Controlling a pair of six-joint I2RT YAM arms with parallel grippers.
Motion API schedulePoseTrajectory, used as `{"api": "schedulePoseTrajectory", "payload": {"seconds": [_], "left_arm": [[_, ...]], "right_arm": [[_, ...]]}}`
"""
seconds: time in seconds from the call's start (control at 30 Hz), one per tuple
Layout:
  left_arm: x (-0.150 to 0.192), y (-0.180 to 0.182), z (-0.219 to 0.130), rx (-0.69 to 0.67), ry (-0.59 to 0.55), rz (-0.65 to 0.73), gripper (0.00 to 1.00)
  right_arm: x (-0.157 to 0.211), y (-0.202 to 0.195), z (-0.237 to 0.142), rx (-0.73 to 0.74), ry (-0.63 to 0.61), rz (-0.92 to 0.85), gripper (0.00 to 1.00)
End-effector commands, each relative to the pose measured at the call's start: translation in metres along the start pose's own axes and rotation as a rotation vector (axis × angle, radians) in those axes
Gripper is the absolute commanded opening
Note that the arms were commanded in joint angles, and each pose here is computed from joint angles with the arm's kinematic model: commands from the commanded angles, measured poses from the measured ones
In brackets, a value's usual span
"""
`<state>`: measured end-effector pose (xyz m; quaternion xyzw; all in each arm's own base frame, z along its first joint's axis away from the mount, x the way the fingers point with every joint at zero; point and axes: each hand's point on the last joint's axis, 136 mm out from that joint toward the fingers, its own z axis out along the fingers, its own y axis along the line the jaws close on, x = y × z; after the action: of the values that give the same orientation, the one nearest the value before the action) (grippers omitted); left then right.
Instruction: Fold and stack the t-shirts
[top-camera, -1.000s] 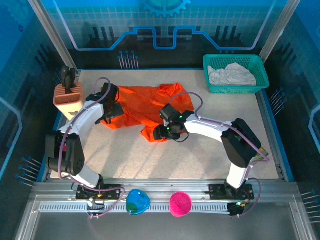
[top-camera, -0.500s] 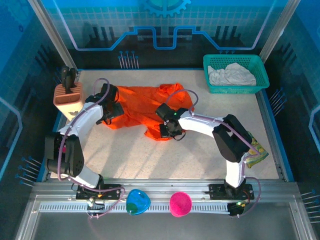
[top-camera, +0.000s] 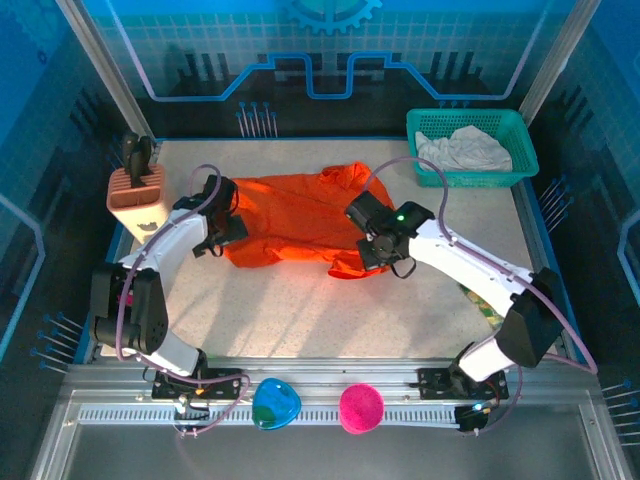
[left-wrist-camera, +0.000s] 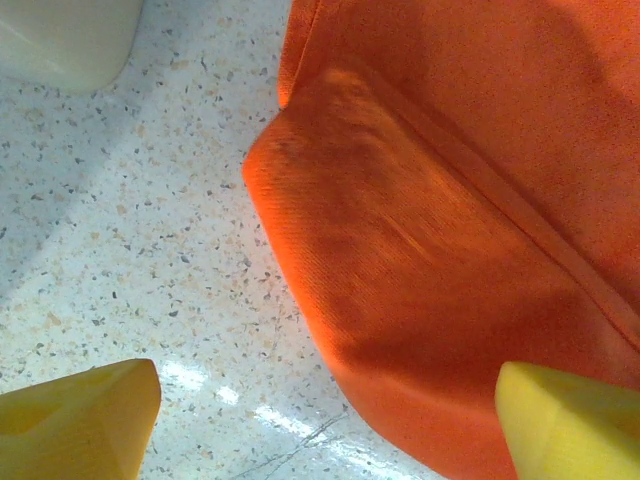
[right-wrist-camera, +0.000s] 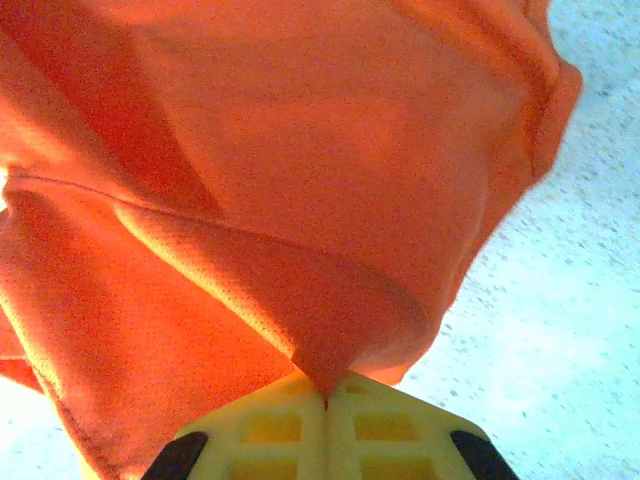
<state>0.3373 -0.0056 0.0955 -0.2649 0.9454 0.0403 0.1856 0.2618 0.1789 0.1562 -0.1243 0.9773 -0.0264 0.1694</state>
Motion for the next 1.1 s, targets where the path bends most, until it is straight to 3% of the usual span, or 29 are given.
{"api": "schedulePoseTrajectory", "payload": {"seconds": [0.0, 0.13, 0.57, 0.83, 1.07], "left_arm": [[0.006, 0.001, 0.005, 0.008, 0.031, 0.003, 0.91], [0.009, -0.002, 0.018, 0.000, 0.051, -0.005, 0.94], [-0.017, -0.036, 0.043, 0.046, 0.066, -0.014, 0.90], [-0.040, -0.039, 0.054, -0.036, 0.042, 0.058, 0.89], [-0.038, -0.045, 0.076, -0.060, 0.096, 0.099, 0.79]], "right_arm": [[0.023, -0.019, -0.003, 0.028, 0.066, -0.022, 0.00], [0.032, -0.025, -0.003, 0.036, 0.084, -0.025, 0.00], [0.053, -0.022, 0.019, 0.015, 0.155, -0.028, 0.00], [0.051, -0.019, 0.020, 0.007, 0.151, -0.032, 0.00], [0.053, -0.020, 0.021, 0.002, 0.153, -0.027, 0.00]]}}
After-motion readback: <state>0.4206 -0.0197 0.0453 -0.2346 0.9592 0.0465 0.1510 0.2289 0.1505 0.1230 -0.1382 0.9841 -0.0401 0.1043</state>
